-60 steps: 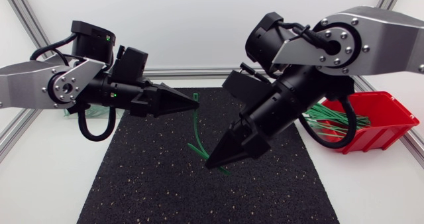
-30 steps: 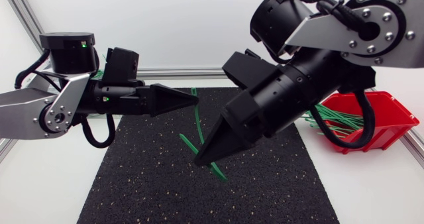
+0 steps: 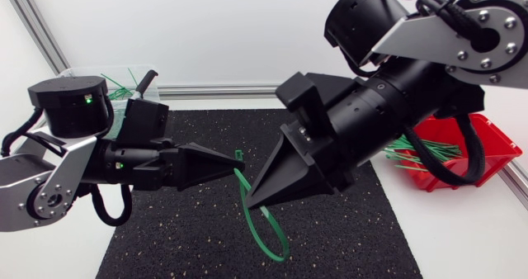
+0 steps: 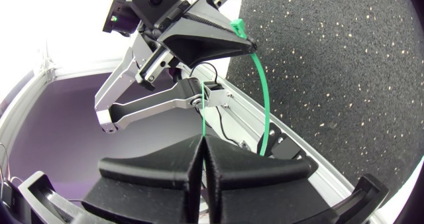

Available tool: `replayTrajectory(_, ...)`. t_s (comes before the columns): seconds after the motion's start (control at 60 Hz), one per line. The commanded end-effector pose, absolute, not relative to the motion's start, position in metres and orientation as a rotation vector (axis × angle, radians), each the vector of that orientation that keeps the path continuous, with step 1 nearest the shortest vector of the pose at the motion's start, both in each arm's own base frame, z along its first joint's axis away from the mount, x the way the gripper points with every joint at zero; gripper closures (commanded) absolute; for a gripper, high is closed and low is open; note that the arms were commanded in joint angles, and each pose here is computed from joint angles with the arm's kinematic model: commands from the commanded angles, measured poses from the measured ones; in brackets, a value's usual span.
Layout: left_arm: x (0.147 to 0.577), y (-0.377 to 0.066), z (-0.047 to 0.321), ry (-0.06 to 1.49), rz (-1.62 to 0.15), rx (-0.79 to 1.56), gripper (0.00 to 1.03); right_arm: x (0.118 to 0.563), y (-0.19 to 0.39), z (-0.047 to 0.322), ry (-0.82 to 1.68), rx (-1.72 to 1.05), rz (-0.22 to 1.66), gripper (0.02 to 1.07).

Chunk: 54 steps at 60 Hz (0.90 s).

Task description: Take a green cable tie from the red box, thread the tail through the head to close it, then place it in the transparent bin on the left.

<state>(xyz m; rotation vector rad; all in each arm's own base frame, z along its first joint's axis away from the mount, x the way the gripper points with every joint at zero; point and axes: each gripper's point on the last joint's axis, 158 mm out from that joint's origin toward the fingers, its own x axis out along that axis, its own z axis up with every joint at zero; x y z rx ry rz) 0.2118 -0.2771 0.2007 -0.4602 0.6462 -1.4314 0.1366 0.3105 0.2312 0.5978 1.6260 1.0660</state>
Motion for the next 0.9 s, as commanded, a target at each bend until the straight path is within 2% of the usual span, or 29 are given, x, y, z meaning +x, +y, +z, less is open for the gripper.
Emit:
replayTrajectory(0.0,0.205,-0.278,0.199,0.651,-1.434,-0.473,1.00,0.133,0.304,0.226,1.694,0.684,0.993,1.01)
replayTrajectory(0.25,0.210,-0.289,0.187,0.647,-1.400,-0.456,1.00,0.129,0.295,0.234,1.809,0.860,0.921,1.01)
replayTrajectory(0.45,0.212,-0.296,0.180,0.642,-1.382,-0.450,1.00,0.115,0.301,0.229,1.868,0.821,0.924,1.01)
replayTrajectory(0.6,0.214,-0.295,0.177,0.641,-1.371,-0.457,1.00,0.121,0.303,0.226,1.896,0.836,0.888,1.01)
replayTrajectory(0.667,0.217,-0.294,0.176,0.638,-1.357,-0.457,1.00,0.124,0.303,0.225,1.909,0.846,0.870,0.83)
replayTrajectory(0.7,0.218,-0.294,0.176,0.636,-1.351,-0.459,1.00,0.124,0.304,0.225,1.924,0.846,0.858,0.79)
replayTrajectory(0.85,0.222,-0.291,0.176,0.642,-1.334,-0.481,1.00,0.129,0.305,0.228,1.922,0.864,0.849,0.80)
replayTrajectory(0.883,0.222,-0.290,0.177,0.640,-1.333,-0.484,1.00,0.129,0.306,0.231,1.918,0.867,0.850,0.86)
